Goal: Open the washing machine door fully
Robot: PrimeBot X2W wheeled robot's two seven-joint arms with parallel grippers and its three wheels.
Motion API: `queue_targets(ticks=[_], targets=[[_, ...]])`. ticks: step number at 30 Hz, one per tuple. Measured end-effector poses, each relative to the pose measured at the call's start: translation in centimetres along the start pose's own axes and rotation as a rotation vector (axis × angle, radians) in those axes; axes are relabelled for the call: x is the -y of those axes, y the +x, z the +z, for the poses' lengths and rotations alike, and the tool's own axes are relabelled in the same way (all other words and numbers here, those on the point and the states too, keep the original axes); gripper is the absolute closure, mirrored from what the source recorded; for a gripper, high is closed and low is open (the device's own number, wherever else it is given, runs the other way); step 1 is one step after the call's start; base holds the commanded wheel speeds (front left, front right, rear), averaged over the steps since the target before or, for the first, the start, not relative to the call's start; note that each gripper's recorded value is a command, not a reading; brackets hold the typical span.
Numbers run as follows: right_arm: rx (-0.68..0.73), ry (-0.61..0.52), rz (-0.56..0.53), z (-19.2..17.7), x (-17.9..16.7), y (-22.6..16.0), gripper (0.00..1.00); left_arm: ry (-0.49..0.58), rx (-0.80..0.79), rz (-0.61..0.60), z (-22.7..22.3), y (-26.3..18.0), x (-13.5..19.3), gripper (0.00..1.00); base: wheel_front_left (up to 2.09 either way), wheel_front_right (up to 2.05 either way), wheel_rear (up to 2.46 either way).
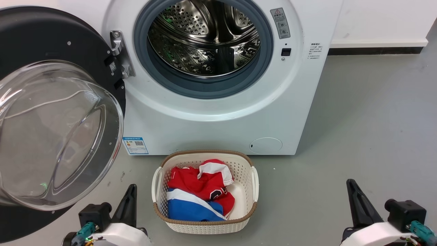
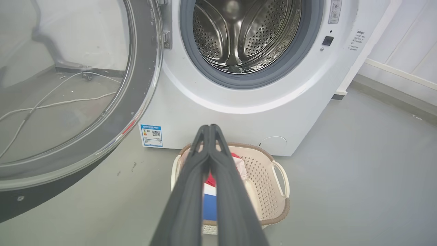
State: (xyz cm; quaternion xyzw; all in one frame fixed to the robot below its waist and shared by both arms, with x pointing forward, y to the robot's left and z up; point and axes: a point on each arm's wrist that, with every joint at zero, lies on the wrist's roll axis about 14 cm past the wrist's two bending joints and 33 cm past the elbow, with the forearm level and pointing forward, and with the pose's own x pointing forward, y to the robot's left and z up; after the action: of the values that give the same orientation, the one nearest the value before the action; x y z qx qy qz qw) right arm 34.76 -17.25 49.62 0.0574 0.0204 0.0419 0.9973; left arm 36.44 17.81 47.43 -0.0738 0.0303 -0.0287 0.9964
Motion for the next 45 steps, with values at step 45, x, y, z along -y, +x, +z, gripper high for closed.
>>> queue_targets(ticks=[45], targets=[[0.019, 0.738, -0.058, 0.1, 1.7, 1.7, 1.00, -0.725, -0.038, 0.096, 0.4, 1.0, -1.5, 1.00, 0.00, 0.00, 0.00]])
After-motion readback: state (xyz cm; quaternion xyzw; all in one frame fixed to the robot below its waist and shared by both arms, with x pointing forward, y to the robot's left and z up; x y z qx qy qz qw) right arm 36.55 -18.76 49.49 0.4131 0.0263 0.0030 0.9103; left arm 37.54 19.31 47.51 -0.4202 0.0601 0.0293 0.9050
